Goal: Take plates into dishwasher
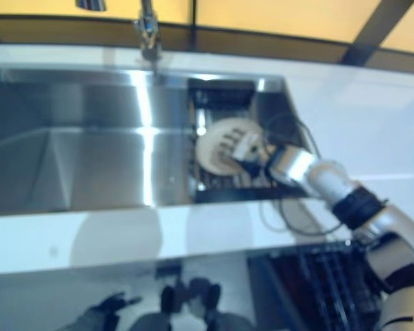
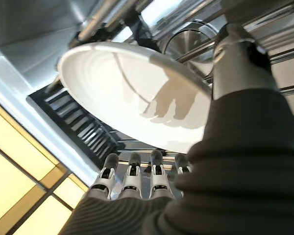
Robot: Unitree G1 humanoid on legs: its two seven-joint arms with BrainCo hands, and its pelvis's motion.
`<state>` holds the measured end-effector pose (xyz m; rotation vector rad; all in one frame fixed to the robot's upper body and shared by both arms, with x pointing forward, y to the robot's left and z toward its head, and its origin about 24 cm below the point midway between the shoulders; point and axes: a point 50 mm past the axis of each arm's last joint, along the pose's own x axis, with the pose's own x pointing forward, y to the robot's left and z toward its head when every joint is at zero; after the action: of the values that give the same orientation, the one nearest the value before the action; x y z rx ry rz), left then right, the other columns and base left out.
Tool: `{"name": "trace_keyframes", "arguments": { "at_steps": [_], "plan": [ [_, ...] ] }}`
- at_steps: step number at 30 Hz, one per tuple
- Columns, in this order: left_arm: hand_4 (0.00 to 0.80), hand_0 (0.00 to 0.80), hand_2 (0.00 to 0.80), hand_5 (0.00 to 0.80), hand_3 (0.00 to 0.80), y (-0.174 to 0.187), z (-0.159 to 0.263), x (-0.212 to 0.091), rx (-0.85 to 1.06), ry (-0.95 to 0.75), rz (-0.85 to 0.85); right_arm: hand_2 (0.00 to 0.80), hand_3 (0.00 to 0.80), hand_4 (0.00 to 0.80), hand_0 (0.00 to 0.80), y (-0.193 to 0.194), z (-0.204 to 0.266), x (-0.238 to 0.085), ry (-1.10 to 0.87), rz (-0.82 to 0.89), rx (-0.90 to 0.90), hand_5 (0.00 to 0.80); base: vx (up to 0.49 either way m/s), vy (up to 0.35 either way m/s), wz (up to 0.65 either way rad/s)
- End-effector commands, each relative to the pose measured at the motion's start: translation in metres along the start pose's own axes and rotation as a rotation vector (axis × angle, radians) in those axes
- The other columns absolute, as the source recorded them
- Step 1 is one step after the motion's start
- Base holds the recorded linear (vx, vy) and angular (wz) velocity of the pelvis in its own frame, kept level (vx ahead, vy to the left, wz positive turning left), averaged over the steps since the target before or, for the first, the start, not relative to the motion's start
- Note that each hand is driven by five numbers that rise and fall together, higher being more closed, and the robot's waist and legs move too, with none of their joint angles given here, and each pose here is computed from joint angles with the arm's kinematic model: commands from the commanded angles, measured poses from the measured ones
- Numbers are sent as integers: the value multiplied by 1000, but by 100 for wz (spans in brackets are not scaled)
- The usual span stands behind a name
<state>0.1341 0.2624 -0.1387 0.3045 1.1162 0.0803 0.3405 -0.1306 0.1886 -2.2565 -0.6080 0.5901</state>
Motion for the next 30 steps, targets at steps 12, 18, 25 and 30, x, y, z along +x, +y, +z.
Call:
{"name": "trace_keyframes", "arguments": {
  "at_steps": [12,18,25,30],
  "plan": [
    [0,0,0,0,0,-10,23,4,16,-51,-21,800,800,800,800,14,0,9,93,-93,-85,800,0,0,0],
    [0,0,0,0,0,-16,22,4,24,-50,-36,800,800,800,800,31,-9,11,192,-56,-142,800,0,0,0],
    [0,0,0,0,0,-21,22,3,41,-52,-50,800,800,800,800,43,-30,4,313,-40,-180,800,-2,3,4],
    [0,0,0,0,0,-23,21,3,47,-51,-56,800,800,800,800,42,-42,-2,359,-71,-187,800,-1,4,6]
  ]
}}
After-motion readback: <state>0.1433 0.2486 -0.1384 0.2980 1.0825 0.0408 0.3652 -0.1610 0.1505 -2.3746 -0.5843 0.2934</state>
